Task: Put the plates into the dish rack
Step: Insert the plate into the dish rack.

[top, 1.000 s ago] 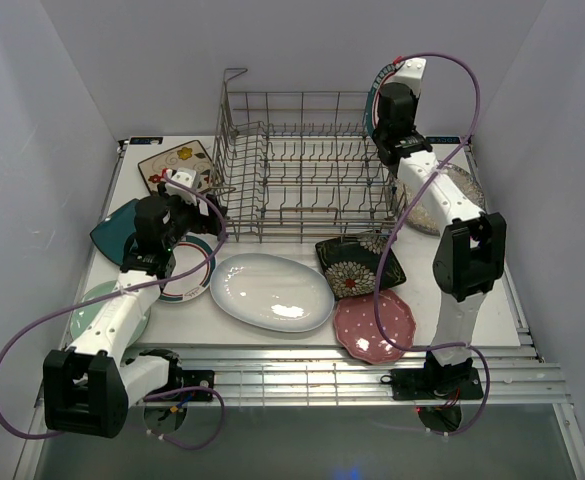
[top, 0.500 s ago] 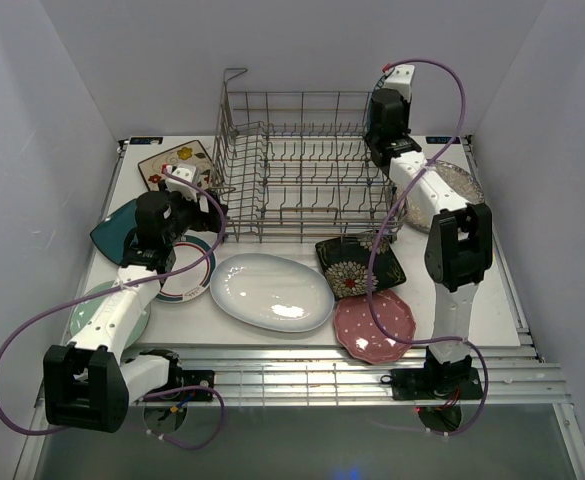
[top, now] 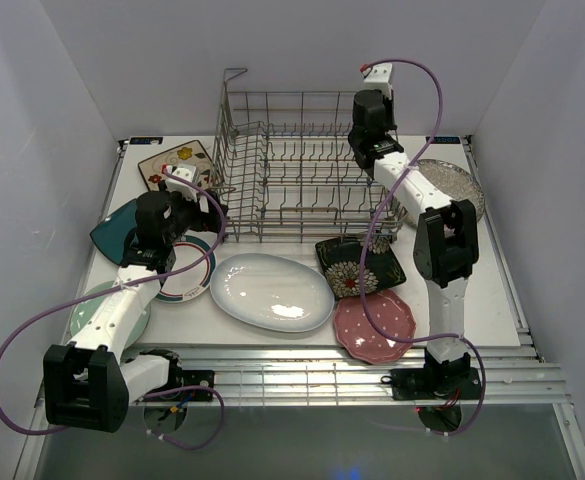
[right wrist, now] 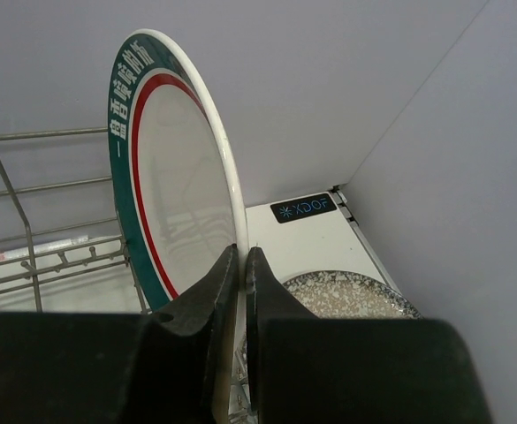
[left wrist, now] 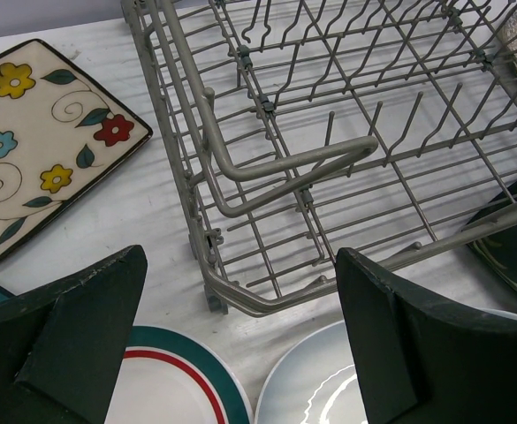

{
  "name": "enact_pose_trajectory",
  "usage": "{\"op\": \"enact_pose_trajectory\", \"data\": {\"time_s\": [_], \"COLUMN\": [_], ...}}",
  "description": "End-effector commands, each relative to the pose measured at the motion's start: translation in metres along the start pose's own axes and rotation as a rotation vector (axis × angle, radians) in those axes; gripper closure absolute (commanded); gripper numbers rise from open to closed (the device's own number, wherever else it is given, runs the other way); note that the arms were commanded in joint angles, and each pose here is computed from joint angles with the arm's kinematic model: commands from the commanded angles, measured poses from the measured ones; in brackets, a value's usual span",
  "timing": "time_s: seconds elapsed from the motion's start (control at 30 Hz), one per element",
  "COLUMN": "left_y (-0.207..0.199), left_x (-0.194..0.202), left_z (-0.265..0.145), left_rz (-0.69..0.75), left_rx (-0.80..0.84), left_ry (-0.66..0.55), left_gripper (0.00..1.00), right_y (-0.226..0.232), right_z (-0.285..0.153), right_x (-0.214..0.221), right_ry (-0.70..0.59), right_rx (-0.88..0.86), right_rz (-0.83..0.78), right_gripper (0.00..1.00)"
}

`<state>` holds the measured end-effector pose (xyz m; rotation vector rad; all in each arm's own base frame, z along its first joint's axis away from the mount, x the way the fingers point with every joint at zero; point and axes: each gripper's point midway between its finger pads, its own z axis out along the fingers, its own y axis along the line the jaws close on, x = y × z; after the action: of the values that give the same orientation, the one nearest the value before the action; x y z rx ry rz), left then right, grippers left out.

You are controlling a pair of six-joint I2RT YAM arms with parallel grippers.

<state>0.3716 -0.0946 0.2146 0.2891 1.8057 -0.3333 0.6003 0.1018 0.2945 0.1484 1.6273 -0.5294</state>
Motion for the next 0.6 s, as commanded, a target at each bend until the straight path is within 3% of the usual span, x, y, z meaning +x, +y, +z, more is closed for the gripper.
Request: {"op": "enact_pose_trajectory", "data": {"time_s": [0.0, 0.57], "left_y": [-0.001, -0.004], "left_x": [-0.015, -0.017], "left_z": [0.0, -0.003], "left_rz": [0.004, 0.007], "left_rx": [0.004, 0.018], "left_ry": [-0.033, -0.039], "left_gripper": [0.02, 0.02], "right_y": [-0.011, 0.013], "right_z": [-0.002, -0.018], "right_x": [-0.048, -0.027], "right_ry": [-0.108, -0.088], "right_rx": [0.043, 0.05], "right_rz": [0.119, 0.032], "right_gripper": [0.92, 0.92]}}
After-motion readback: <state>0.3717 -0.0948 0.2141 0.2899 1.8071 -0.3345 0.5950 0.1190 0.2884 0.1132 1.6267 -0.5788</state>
